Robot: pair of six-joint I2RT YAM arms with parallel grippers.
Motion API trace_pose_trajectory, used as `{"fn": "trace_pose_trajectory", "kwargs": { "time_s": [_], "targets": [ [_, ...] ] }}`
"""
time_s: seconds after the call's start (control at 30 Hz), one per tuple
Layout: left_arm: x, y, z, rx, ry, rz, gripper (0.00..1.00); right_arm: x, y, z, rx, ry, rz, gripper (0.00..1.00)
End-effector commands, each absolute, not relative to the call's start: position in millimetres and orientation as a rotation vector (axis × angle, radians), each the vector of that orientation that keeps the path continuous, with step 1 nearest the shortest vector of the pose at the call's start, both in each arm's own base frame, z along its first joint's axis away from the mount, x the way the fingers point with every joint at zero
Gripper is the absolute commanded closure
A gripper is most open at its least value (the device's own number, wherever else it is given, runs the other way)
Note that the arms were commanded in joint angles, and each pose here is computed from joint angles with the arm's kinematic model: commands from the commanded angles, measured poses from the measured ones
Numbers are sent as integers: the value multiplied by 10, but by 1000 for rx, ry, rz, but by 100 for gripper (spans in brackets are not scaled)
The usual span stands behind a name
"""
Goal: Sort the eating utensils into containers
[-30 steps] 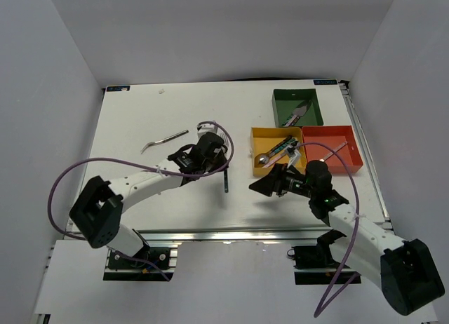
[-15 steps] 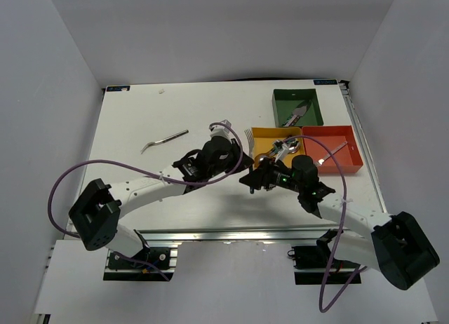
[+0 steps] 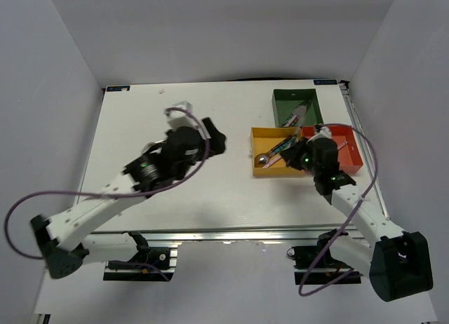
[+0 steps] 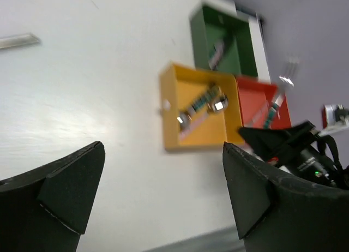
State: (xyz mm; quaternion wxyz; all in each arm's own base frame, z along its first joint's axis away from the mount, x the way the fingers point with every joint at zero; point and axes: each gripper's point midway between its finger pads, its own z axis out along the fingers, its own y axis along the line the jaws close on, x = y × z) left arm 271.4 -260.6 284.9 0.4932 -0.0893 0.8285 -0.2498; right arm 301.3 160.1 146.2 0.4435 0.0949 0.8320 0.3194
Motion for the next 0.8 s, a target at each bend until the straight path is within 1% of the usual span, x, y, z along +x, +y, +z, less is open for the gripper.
{"fn": "trace_pose_trajectory", "kwargs": {
  "time_s": [0.0,0.07,0.13,0.2,0.23,0.3,0.4,0.7,0.77],
  "targets": [
    [2503,-1453,3168,-235,1901,-197,2,3251,725,1409,484,2102,396,100],
    [2418,-1229,3084,-213,1904,-109,2,3329,426,1314,562,2126,300,100],
    [2301,-921,2948,-212,1898,5,2,3382,268,1253,616,2154,248,100],
    [2233,-762,2829,-218,1898,57,2,3422,64,1225,693,2132,174,100],
    [2183,-692,2813,-230,1885,44,2,3436,7,1183,728,2134,144,100],
    [2143,-650,2593,-224,1904,57,2,3464,-81,1157,814,2104,117,100],
    [2121,-701,2553,-226,1884,-33,2,3522,-115,1096,907,2076,113,100],
    [2099,-682,2550,-244,1876,-57,2,3664,-154,909,1026,2091,79,100],
    [2100,-681,2554,-246,1874,-57,2,3677,-155,893,1032,2083,83,93]
  ]
}}
